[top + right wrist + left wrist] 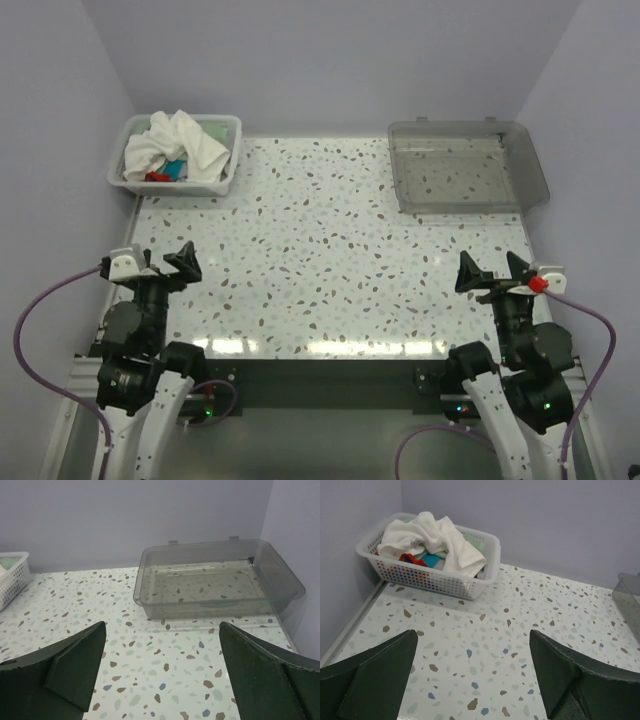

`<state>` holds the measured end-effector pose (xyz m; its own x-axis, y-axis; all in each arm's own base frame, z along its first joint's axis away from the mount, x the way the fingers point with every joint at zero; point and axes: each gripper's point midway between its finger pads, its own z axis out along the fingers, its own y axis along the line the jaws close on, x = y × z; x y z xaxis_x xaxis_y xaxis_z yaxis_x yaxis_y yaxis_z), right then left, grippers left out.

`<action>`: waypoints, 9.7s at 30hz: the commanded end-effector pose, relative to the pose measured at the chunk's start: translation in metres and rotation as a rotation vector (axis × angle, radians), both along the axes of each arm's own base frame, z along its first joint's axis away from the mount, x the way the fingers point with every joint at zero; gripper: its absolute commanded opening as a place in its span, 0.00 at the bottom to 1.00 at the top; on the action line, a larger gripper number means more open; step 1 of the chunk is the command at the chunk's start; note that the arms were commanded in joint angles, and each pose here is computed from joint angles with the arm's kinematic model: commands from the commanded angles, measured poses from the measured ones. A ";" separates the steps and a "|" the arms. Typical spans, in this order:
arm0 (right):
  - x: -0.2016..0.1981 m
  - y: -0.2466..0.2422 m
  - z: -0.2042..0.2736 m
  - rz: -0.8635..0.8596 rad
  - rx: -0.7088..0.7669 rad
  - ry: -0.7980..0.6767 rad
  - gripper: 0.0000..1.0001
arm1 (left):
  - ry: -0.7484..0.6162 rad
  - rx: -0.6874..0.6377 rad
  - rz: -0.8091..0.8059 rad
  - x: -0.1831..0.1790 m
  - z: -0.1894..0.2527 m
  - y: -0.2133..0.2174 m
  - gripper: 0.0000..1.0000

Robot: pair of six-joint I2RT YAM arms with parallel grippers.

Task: Fold and stack the towels
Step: Grab crumpled towel, then move the towel to the center of the board, then flatten out the crumpled towel

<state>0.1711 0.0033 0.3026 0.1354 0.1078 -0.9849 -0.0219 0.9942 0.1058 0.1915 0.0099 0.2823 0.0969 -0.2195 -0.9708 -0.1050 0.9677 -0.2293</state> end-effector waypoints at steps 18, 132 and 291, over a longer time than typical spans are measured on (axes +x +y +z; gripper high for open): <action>0.009 0.005 0.006 0.013 0.000 0.061 0.99 | 0.388 0.044 0.210 0.207 -0.023 -0.001 1.00; 0.096 0.201 -0.287 0.524 -0.333 1.296 0.19 | 0.912 -0.231 -0.379 0.222 -0.231 -0.192 0.64; 0.070 0.153 -0.255 0.268 -0.230 1.248 0.05 | 0.921 -0.179 -0.148 0.126 -0.175 -0.166 0.71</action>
<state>0.2377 0.1619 0.0443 -0.8917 -0.1821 -0.4143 -0.2305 0.9706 0.0695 0.3093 -0.1496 0.1152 -0.7061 -0.3584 -0.6107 -0.1891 0.9266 -0.3251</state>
